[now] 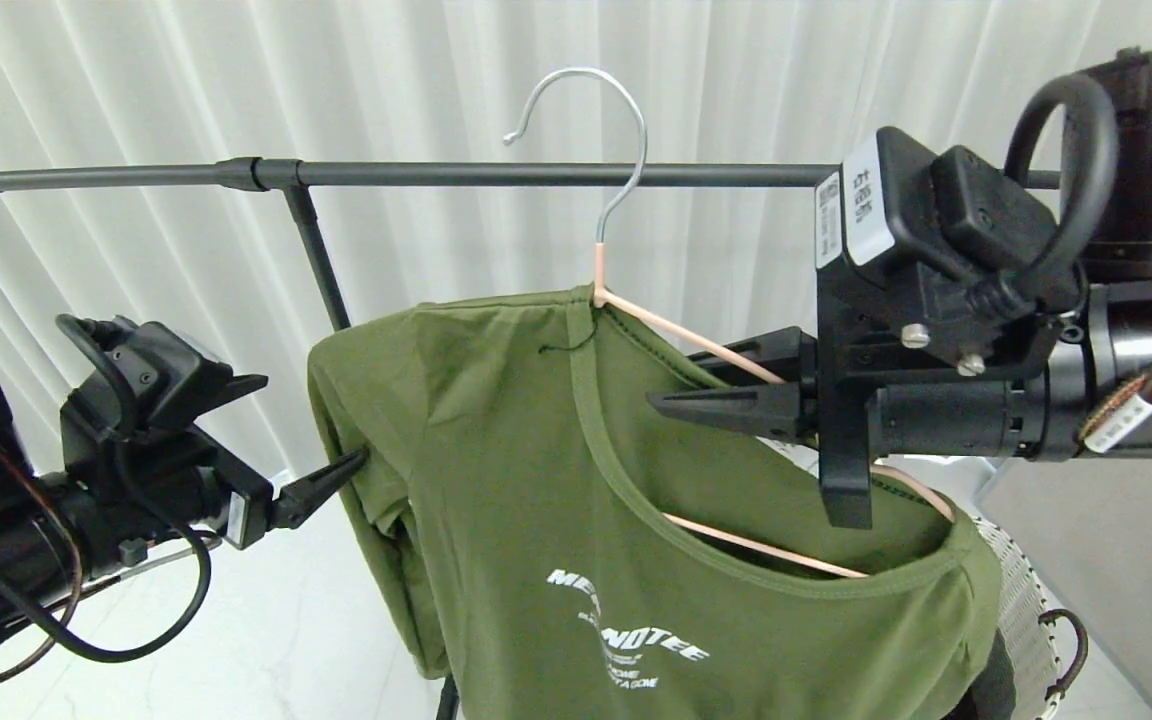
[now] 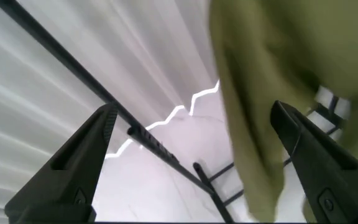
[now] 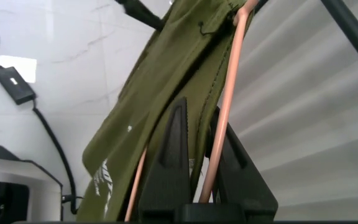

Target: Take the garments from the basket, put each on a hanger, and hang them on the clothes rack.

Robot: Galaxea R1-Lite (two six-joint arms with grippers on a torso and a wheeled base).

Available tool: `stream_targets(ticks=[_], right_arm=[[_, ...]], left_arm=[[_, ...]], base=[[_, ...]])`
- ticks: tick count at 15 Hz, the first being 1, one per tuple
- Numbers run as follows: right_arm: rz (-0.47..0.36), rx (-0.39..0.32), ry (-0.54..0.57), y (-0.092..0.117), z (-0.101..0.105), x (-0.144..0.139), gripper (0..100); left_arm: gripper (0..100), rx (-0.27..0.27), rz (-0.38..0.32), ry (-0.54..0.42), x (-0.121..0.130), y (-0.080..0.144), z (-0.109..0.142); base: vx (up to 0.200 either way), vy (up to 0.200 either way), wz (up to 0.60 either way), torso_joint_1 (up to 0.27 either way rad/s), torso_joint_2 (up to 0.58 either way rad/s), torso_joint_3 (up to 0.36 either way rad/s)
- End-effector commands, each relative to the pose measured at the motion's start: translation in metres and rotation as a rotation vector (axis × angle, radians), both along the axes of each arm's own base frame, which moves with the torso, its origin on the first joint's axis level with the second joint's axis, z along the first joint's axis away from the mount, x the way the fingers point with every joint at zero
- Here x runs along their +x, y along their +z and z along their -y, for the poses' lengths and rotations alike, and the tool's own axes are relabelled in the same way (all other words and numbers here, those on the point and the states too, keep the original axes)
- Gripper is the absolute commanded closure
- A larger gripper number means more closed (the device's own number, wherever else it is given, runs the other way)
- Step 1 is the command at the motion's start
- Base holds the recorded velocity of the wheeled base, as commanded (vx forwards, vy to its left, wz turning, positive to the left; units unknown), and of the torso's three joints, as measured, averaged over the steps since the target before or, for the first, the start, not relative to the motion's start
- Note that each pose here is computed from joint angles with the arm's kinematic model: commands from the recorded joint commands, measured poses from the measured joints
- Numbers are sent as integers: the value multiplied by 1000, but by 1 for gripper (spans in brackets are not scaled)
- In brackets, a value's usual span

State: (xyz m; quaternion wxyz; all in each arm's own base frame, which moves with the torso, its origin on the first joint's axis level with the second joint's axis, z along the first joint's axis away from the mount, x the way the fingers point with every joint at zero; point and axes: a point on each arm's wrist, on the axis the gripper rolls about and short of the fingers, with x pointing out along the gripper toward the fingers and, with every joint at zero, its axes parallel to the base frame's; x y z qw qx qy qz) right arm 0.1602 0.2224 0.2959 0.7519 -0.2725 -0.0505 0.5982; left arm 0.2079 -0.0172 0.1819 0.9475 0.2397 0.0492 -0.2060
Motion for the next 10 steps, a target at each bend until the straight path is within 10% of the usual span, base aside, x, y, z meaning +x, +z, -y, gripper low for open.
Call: stream_targets(ticks=[1,2,10], right_arm=[[2,0,18,0,3,-9,100],[0,-2,22,-2,3,-11,100],[3,7,-17,2,12,-9,100]], left_arm=[[0,-3,-25,-14,6,-5,0],[100,-2,-26,-19,6,-5,0],[100,43,-77,236,2,-21,-50]], base=[[0,0,0,0,0,0],[0,0,0,0,0,0],[0,0,0,0,0,0]])
